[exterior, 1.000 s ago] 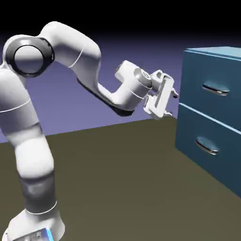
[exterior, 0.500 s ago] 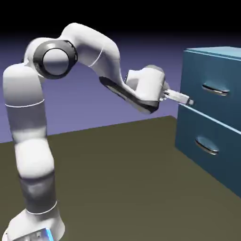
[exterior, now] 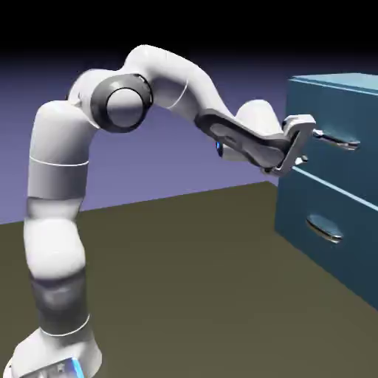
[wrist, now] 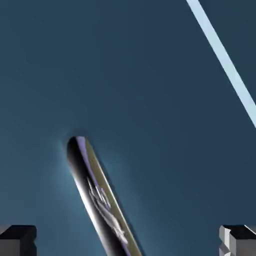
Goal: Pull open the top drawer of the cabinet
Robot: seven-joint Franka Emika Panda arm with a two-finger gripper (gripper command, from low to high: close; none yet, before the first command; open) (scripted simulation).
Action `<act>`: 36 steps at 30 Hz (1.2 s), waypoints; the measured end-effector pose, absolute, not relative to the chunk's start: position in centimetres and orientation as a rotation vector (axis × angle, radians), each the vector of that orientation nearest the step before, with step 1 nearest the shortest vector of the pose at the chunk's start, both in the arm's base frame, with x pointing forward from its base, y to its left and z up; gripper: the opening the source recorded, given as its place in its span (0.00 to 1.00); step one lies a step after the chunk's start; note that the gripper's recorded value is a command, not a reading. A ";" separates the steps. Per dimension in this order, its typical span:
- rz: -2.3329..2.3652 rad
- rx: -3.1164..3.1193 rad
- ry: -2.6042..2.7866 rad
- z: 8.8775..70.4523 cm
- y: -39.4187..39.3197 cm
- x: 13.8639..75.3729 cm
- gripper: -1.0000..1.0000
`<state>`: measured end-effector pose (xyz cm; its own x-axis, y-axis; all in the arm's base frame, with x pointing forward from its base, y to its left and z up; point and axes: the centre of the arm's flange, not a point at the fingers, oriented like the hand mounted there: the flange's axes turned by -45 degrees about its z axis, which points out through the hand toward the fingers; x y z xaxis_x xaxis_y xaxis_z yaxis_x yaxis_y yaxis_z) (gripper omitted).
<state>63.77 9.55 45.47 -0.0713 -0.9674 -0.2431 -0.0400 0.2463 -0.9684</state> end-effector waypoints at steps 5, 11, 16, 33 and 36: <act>-1.209 -1.210 1.209 45.4 9.5 65.5 0.50; -1.209 -1.209 1.209 45.4 9.5 69.9 0.50; -1.209 -1.209 1.208 45.4 9.5 69.1 0.00; -1.209 -1.209 1.208 45.4 9.5 54.0 0.00; -1.209 -1.209 1.208 45.4 9.5 50.7 0.00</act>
<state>50.70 9.45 45.43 0.0008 -1.0000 -0.0003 0.0011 0.0003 -1.0000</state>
